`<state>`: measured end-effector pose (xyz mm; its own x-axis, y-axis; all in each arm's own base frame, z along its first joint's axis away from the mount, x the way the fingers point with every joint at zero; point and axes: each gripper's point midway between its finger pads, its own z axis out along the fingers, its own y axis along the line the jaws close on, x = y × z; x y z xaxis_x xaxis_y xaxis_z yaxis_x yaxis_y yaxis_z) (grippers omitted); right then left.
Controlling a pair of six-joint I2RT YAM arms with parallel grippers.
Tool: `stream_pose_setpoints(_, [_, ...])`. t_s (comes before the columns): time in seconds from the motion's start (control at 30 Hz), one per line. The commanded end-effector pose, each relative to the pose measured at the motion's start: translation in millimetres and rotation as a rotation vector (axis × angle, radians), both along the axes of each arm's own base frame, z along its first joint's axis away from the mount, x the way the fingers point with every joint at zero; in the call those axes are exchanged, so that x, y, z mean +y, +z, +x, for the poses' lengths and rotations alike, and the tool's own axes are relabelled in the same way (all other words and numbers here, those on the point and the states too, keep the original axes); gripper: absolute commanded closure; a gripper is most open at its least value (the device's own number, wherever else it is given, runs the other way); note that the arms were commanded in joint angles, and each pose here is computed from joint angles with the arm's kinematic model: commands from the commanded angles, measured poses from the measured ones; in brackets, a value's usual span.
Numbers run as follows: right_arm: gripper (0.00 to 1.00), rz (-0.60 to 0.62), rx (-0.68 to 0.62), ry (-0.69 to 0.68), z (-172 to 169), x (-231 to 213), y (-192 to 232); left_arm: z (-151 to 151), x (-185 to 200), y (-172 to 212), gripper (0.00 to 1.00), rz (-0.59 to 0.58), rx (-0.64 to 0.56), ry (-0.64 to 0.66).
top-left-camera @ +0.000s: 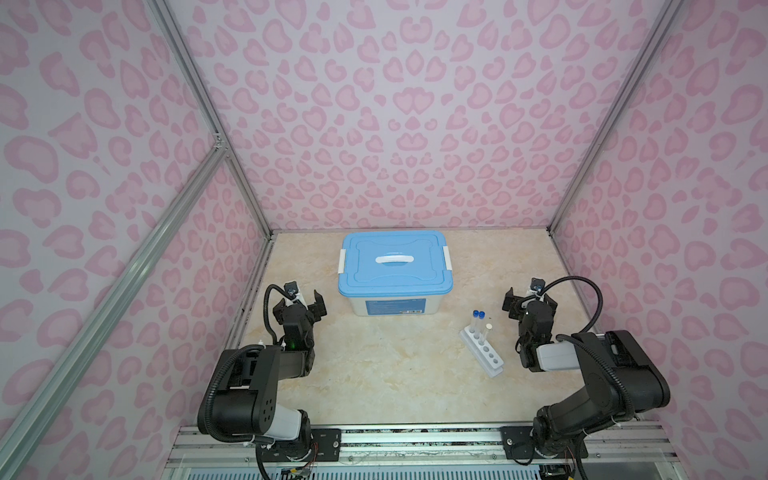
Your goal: Organize the chemistry lab equipment
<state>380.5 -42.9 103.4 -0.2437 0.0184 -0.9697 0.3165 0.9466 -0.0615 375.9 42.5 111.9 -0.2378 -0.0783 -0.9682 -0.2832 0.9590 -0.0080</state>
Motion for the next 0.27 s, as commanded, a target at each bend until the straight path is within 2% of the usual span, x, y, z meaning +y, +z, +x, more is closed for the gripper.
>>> stream_pose_setpoints(0.0, [0.02,0.006,-0.014,-0.007,0.6,-1.0,2.3,5.2,-0.2,8.0,0.03,-0.011,-0.030,-0.007])
stream_pose_setpoints(0.23, [0.02,0.005,-0.013,-0.006,0.6,-0.9,2.2,3.9,-0.8,9.2,0.03,-0.007,-0.037,-0.008])
